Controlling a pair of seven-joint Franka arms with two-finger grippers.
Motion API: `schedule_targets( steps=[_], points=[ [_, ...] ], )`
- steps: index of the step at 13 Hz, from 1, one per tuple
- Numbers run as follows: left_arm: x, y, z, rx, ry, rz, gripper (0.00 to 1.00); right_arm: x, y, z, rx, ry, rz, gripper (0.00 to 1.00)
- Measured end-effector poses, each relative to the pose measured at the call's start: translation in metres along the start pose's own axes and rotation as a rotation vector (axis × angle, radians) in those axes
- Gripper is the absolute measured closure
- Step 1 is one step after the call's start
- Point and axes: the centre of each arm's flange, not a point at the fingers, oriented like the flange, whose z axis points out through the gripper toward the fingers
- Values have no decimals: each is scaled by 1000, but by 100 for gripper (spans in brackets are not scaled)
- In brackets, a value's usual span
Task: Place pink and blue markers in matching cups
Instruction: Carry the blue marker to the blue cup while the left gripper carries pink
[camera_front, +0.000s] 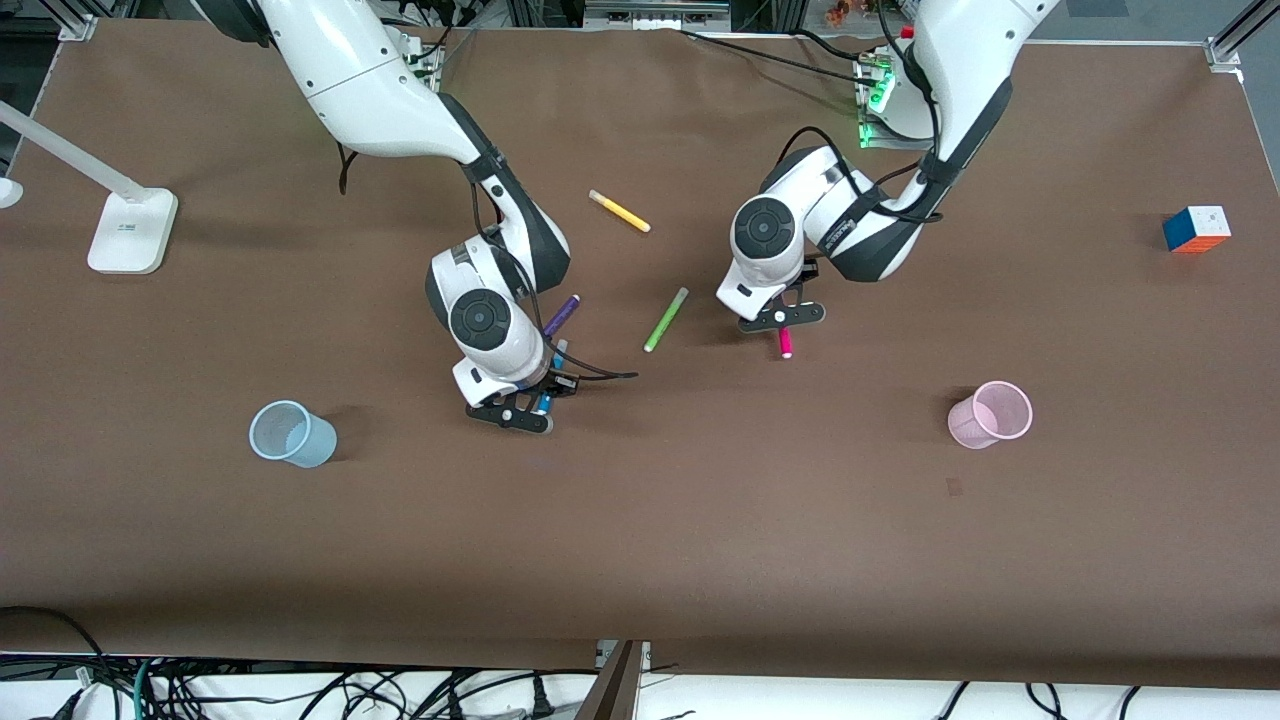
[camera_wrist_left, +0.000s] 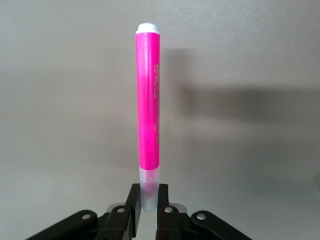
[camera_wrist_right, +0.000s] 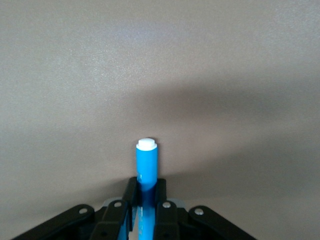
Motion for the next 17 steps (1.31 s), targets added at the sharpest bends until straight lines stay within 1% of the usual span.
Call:
schedule_targets(
  steps=[2, 4, 5, 7, 8, 9, 10, 12, 15, 17],
  points=[
    [9, -17, -24, 58, -49, 83, 83, 3, 7, -7, -29, -27, -15, 82],
    [22, -46, -52, 109, -117, 124, 83, 20, 28, -40, -46, -50, -33, 82],
    [31, -67, -66, 121, -153, 156, 83, 32, 43, -64, -39, -65, -29, 82],
    [55, -120, -84, 106, -225, 245, 83, 56, 82, -111, 10, -104, -7, 82],
    [67, -149, -85, 89, -252, 269, 83, 67, 104, -130, 40, -127, 7, 82],
    [78, -176, -81, 94, -273, 275, 83, 78, 128, -146, 67, -150, 21, 82],
    [86, -199, -76, 131, -284, 287, 83, 88, 150, -158, 87, -167, 34, 82],
    [96, -221, -68, 247, -295, 384, 83, 109, 194, -175, 119, -204, 72, 82],
    [112, -244, -60, 408, -310, 546, 83, 139, 269, -194, 235, -259, 140, 82],
    [126, -264, -48, 499, -347, 630, 83, 151, 307, -188, 280, -278, 182, 82]
  ],
)
